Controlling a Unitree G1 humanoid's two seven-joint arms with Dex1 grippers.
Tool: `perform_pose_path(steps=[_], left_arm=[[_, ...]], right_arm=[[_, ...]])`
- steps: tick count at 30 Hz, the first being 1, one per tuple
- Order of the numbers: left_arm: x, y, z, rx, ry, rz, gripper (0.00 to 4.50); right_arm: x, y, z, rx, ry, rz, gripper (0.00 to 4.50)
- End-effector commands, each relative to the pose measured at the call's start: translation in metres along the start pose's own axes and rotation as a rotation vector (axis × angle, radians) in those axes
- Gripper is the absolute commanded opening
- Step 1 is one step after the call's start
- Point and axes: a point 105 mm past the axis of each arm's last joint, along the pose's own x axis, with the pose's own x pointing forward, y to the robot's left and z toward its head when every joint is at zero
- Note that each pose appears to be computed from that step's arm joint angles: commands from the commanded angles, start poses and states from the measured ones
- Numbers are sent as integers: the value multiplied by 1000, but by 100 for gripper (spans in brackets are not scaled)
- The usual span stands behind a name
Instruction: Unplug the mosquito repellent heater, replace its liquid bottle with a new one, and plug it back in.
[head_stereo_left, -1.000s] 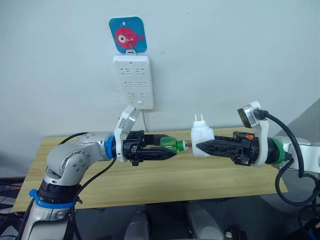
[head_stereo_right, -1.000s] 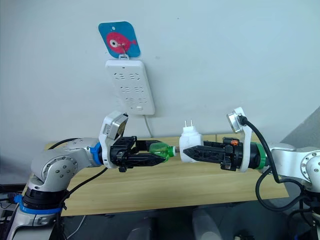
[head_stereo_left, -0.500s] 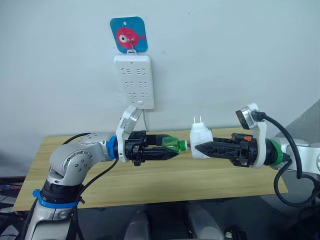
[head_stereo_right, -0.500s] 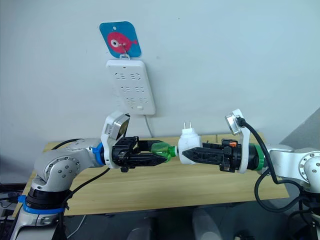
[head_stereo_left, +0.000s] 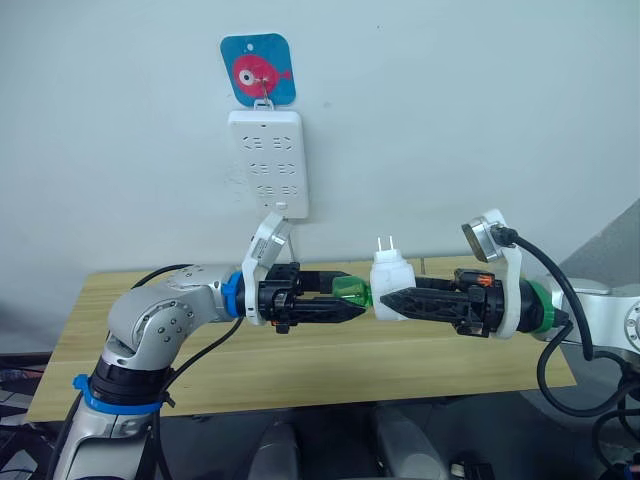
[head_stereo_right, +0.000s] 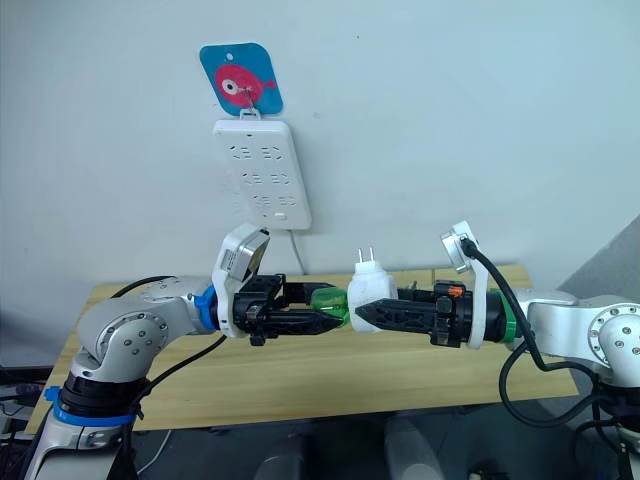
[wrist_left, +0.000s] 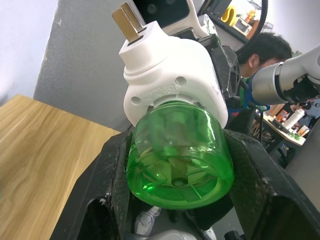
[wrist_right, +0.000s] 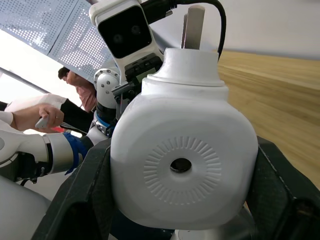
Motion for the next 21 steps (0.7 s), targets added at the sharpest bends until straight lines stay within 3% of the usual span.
perform_pose_path(steps=[1, 9, 13, 21], left_arm=[[6, -7, 7, 62, 1, -25, 230], [12, -7, 6, 68, -4, -43, 230], [14, -6, 2, 80, 1, -46, 230], [16, 2, -3, 96, -17, -14, 230]], right_arm=[[4, 10, 2, -54, 7, 18, 302], [8, 14, 2, -50, 28, 27, 302], [4, 14, 1, -22, 44, 26, 438], [-2, 15, 0, -23, 82, 37, 450]])
